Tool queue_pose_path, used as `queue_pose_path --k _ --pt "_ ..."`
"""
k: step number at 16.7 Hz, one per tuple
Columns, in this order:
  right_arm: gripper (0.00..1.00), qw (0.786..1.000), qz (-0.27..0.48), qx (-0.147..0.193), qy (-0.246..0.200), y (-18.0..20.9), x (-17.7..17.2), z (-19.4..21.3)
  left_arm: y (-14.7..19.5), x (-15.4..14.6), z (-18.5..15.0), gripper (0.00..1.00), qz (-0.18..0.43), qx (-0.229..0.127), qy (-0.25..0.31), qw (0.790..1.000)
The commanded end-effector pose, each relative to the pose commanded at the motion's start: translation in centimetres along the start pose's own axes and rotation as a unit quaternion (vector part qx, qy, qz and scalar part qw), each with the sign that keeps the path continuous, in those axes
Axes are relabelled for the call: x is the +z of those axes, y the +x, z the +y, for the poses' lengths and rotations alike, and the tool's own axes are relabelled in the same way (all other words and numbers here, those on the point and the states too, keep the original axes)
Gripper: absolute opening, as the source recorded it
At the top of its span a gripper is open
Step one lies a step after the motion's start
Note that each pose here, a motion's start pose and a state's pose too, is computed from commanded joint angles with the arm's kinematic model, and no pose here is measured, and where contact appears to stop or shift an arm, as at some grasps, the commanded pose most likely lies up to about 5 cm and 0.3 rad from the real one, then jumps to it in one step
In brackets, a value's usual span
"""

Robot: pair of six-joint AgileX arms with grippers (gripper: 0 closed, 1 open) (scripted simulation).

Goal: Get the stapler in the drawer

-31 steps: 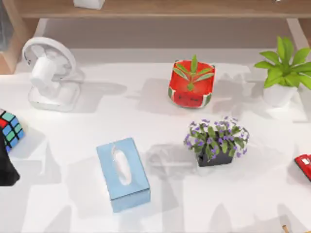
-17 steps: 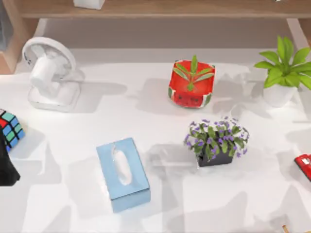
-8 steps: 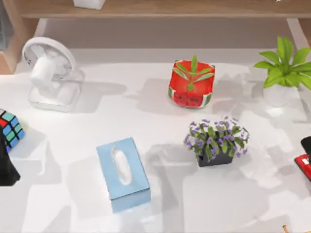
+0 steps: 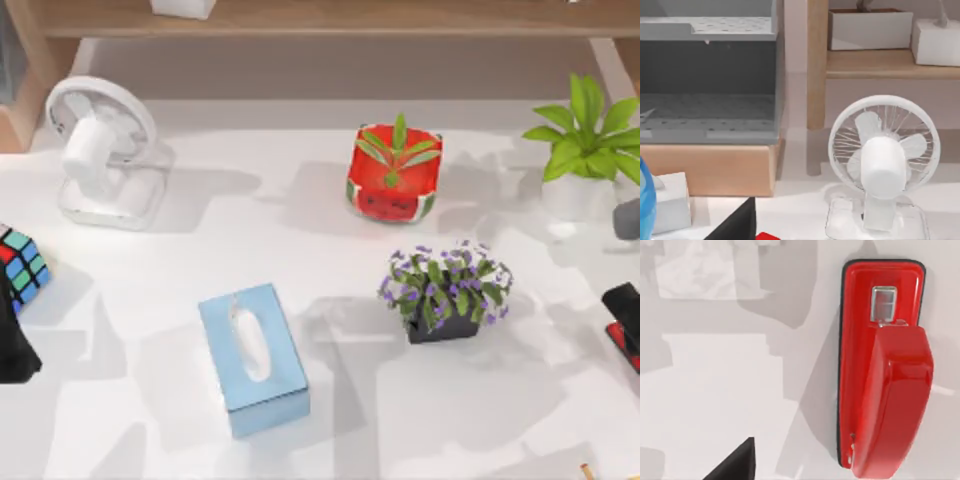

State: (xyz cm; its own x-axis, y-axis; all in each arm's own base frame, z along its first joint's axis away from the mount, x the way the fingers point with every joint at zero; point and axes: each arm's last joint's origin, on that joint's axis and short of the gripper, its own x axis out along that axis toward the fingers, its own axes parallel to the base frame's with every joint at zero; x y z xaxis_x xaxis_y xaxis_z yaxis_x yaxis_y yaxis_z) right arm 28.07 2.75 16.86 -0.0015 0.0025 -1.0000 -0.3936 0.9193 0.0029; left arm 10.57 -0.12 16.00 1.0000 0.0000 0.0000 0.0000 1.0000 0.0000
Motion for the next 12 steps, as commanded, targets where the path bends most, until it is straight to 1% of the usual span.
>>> queue_pose_path --k 4,10,12 --pt "1.00 1.000 0.000 0.000 0.002 0.1 -0.1 -0.1 0.0 0.0 0.0 1.00 0.000 0.000 0.000 1.000" --pt "1.00 1.000 -0.003 -0.001 0.000 4.2 0.1 0.0 0.0 0.0 0.0 1.00 0.000 0.000 0.000 1.000" --pt "1.00 1.000 0.000 0.000 0.000 5.0 0.0 0.0 0.0 0.0 0.0 1.00 0.000 0.000 0.000 1.000"
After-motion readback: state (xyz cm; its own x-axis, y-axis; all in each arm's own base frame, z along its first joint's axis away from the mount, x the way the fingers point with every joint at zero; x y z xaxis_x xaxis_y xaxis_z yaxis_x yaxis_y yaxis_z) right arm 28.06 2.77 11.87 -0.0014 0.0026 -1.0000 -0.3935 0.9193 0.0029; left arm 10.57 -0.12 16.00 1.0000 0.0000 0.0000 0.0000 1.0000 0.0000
